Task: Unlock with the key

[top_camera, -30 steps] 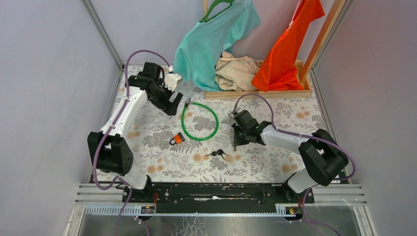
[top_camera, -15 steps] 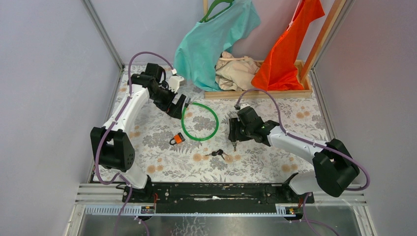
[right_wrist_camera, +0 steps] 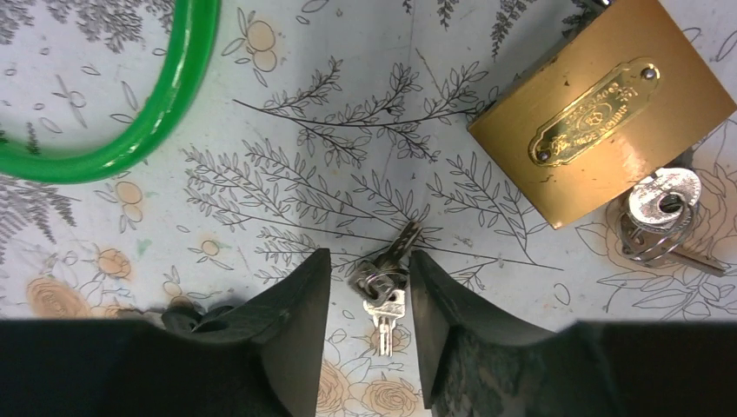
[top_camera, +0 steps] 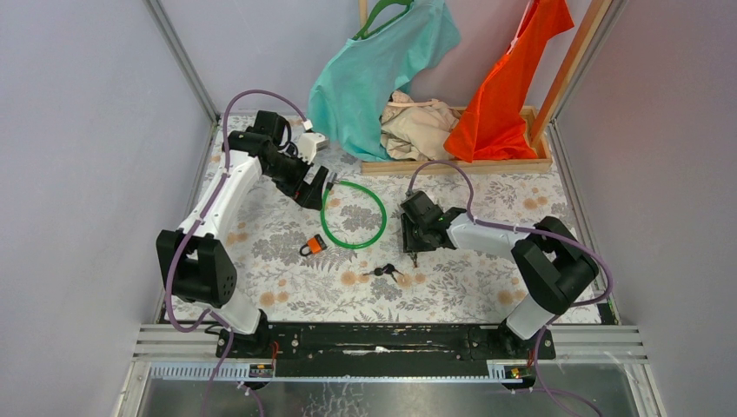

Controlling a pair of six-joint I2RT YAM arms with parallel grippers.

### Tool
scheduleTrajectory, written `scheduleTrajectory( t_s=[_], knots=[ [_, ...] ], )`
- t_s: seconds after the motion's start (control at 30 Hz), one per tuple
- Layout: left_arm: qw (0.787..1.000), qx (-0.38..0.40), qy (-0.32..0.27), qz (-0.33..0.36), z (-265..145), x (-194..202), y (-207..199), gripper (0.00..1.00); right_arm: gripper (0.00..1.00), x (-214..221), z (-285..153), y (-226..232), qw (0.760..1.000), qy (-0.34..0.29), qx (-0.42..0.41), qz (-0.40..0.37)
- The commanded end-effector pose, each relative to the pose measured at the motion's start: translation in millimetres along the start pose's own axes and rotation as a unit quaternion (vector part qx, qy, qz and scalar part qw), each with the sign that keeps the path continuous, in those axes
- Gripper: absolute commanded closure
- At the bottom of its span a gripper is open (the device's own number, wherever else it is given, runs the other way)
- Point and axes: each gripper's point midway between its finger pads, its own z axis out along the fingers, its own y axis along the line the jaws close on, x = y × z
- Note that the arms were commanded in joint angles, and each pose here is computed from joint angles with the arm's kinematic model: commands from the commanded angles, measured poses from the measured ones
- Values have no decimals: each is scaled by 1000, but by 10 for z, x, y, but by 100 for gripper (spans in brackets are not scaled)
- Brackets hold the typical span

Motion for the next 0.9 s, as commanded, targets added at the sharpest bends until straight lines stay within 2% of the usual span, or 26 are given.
scheduleTrajectory(
  t_s=[0.0, 0.17, 0.43, 0.47, 0.53, 0.6, 0.87],
  knots=[
    [1000, -12, -16, 19, -155, -94, -11, 0, 60, -7, 20, -27, 999, -1, 29, -20],
    [1000, -15, -17, 22, -172, -106, -4, 0, 63, 39, -4, -89, 998, 6, 50, -42],
    [999, -16, -21, 24, -204, -148, -9, 0, 59, 183, 4, -158, 993, 30, 78, -80],
    [999, -16, -21, 24, -204, -147, -8, 0, 62, 199, 18, -146, 993, 31, 75, -81],
    [999, -16, -20, 24, -200, -144, -7, 0, 78, 236, 43, -145, 993, 36, 73, -81],
    [999, -15, -18, 23, -190, -138, -2, 0, 90, 239, 59, -147, 993, 38, 76, -80],
    [999, -5, -19, 27, -212, -147, -46, 0, 100, 107, -28, -27, 995, 12, 44, -93]
  ],
)
